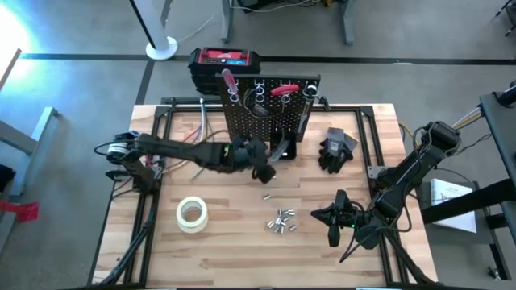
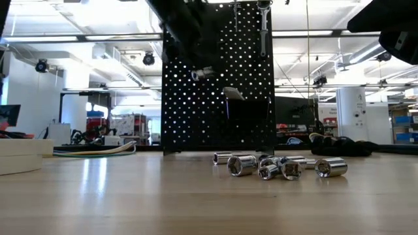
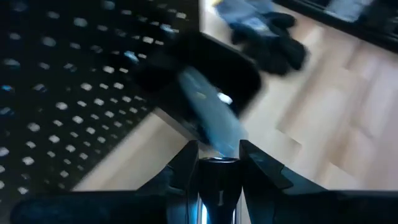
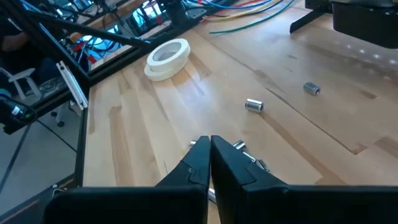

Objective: Hang tools onto peg board
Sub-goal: Put the extension bar into the black bin on the peg board

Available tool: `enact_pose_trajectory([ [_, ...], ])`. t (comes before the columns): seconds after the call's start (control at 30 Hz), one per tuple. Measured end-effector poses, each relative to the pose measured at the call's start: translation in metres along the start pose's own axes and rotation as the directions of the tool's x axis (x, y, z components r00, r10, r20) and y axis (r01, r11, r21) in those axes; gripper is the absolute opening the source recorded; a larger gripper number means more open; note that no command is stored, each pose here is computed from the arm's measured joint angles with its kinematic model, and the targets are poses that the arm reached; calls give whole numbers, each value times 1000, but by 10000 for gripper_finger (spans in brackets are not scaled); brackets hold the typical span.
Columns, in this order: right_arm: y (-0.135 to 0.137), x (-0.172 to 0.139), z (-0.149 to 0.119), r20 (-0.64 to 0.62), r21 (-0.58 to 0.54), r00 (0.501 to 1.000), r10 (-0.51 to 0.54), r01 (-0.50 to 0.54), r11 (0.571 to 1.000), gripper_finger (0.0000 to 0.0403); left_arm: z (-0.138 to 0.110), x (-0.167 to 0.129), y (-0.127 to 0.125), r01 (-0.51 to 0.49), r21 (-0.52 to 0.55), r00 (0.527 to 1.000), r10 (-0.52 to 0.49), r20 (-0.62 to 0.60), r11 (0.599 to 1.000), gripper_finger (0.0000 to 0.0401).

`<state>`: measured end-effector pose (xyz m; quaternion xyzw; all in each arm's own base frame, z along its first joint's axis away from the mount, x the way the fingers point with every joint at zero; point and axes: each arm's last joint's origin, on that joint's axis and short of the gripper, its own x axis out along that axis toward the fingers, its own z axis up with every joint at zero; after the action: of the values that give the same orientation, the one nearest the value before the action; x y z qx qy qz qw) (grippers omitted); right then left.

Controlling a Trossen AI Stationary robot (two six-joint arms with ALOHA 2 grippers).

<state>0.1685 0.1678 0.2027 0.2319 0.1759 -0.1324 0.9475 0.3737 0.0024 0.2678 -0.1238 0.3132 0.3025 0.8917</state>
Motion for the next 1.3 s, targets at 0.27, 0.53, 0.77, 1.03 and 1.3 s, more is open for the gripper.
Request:
enact_pose_trajectory([
  [0.27,0,0,-1,-2,-9,1000,-4,4,1000,2,27,25,18,99,-118,989,-84,124,988,75],
  [0.53,-1,0,-2,-1,-19,1000,-10,10,1000,2,28,41,26,71,-153,990,-51,132,986,75],
  [0.77,-2,0,-3,-3,-3,1000,-19,19,1000,2,28,57,21,102,-200,982,-66,178,974,76],
  [1.03,-2,-1,-3,-4,-12,1000,-15,15,1000,2,17,79,21,81,-276,989,-42,143,958,75],
  [1.3,-2,-1,-3,0,-9,1000,-17,17,1000,2,7,95,18,74,-330,992,-37,119,941,75],
])
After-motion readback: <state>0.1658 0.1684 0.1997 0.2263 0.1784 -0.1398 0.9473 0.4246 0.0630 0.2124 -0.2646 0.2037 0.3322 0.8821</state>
